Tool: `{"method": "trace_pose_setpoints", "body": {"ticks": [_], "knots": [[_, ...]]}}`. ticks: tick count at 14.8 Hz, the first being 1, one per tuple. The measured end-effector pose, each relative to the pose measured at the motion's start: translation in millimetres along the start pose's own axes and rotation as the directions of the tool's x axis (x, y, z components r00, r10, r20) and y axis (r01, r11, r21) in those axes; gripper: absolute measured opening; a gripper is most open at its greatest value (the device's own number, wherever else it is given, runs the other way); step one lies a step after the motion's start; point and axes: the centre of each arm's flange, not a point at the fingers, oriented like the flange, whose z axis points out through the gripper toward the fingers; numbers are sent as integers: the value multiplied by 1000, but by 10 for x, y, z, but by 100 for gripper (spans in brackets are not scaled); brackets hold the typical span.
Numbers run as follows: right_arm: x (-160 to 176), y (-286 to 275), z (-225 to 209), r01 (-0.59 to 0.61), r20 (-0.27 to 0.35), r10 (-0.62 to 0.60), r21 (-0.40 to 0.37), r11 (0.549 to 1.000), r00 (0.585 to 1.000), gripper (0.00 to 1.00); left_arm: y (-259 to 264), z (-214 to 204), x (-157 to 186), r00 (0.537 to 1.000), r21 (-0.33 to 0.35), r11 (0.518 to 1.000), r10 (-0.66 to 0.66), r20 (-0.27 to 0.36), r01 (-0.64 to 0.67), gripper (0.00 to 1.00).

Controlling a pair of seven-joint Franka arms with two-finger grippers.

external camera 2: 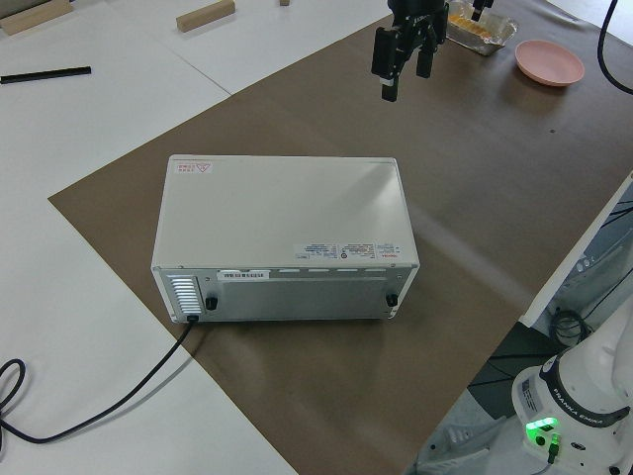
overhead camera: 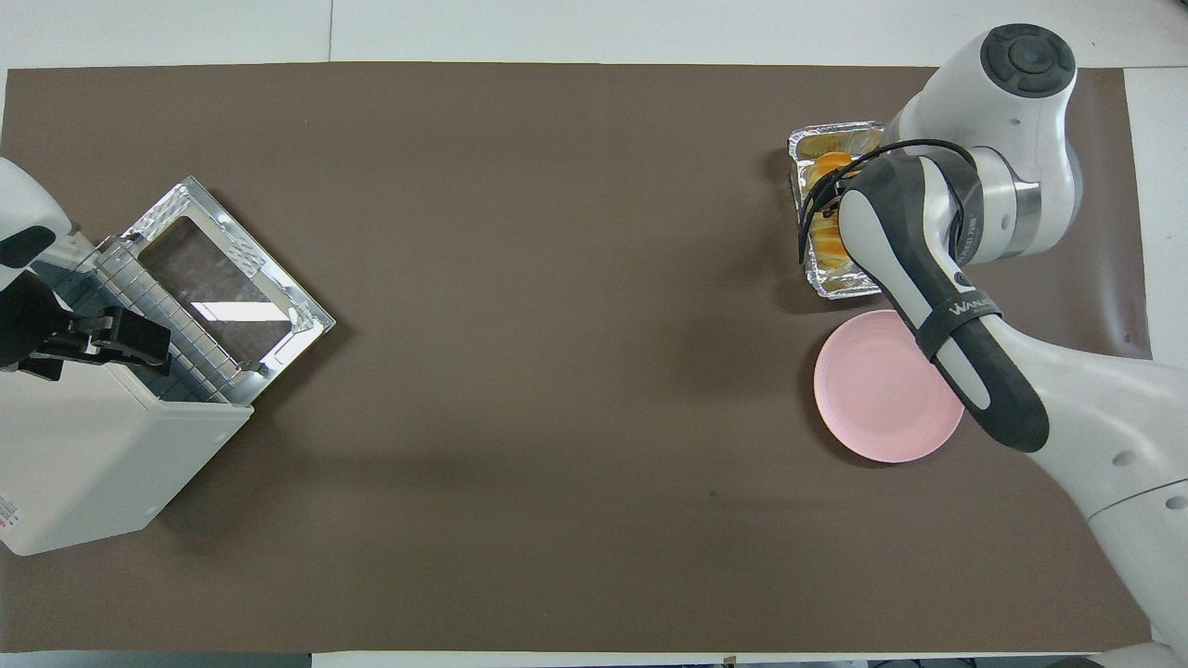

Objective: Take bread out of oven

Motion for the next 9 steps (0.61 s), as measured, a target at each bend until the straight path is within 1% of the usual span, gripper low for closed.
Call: {"method": "trace_pose_setpoints", "body": {"ticks": [3,6,9], "knots": [[-12,-134,135,15,-13,-15,0,1000,1000,100,0,0,0,1000,0,1000,0,0,0,100],[-67,-195,312,38,-21,-39,-20,999,999,100,0,0,0,1000,0,1000,0,0,0,100],[-90,-202,333,44,-22,-45,-26,999,999,100,0,0,0,1000,0,1000,0,0,0,100]]}}
